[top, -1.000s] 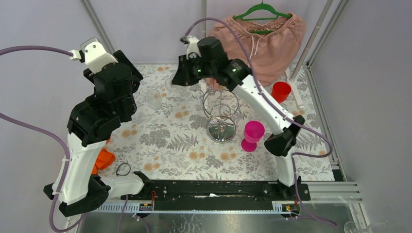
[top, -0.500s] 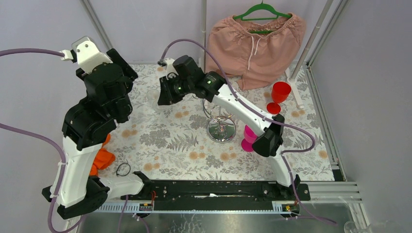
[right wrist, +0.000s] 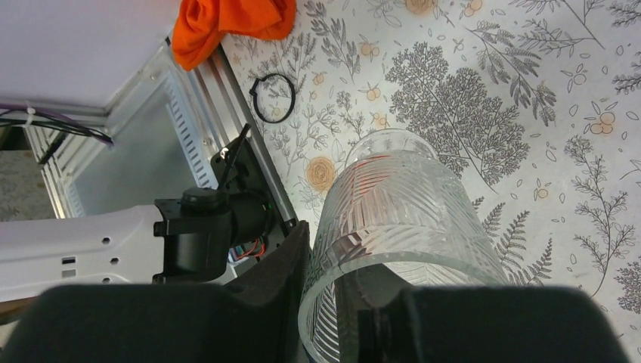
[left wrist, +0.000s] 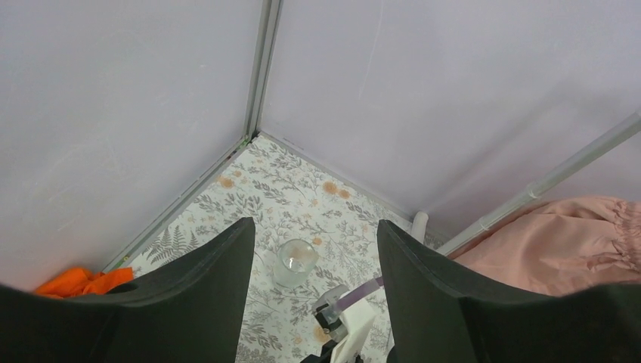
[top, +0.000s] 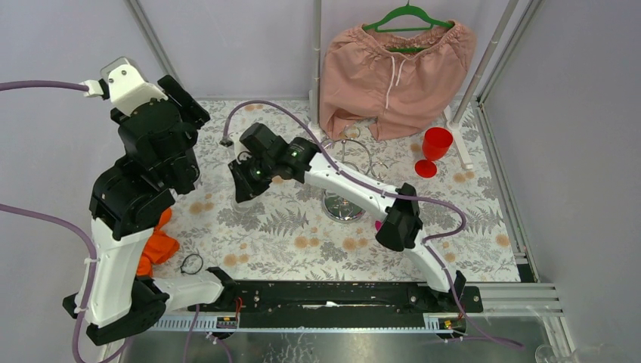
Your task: Take the wine glass off the wine glass rack
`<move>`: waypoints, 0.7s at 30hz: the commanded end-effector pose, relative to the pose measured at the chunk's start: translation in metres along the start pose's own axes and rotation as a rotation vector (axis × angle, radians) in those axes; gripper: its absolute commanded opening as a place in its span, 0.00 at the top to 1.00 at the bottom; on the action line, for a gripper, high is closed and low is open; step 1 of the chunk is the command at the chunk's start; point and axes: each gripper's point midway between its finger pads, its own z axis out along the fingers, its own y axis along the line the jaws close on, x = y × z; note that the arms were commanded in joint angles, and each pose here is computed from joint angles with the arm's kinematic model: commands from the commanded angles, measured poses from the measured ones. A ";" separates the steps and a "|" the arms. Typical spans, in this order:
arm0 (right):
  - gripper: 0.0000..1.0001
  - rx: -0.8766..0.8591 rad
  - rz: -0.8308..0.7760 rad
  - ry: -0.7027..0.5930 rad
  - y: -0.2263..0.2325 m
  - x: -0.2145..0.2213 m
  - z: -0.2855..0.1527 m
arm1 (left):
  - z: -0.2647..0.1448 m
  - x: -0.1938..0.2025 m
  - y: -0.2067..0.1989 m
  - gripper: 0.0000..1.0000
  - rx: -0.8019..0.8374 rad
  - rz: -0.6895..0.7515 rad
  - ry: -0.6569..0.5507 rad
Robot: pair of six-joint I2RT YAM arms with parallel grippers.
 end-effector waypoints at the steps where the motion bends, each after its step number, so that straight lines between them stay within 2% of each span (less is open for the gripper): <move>1: 1.00 -0.017 -0.077 -0.033 0.017 -0.008 -0.003 | 0.000 0.001 -0.007 0.32 0.033 -0.024 -0.001; 11: 1.00 0.126 -0.142 0.069 -0.006 0.031 0.034 | -0.004 0.016 -0.011 0.31 0.093 -0.030 0.040; 21: 1.00 0.235 -0.172 0.129 -0.031 0.052 0.048 | -0.005 0.024 -0.012 0.31 0.109 -0.020 0.053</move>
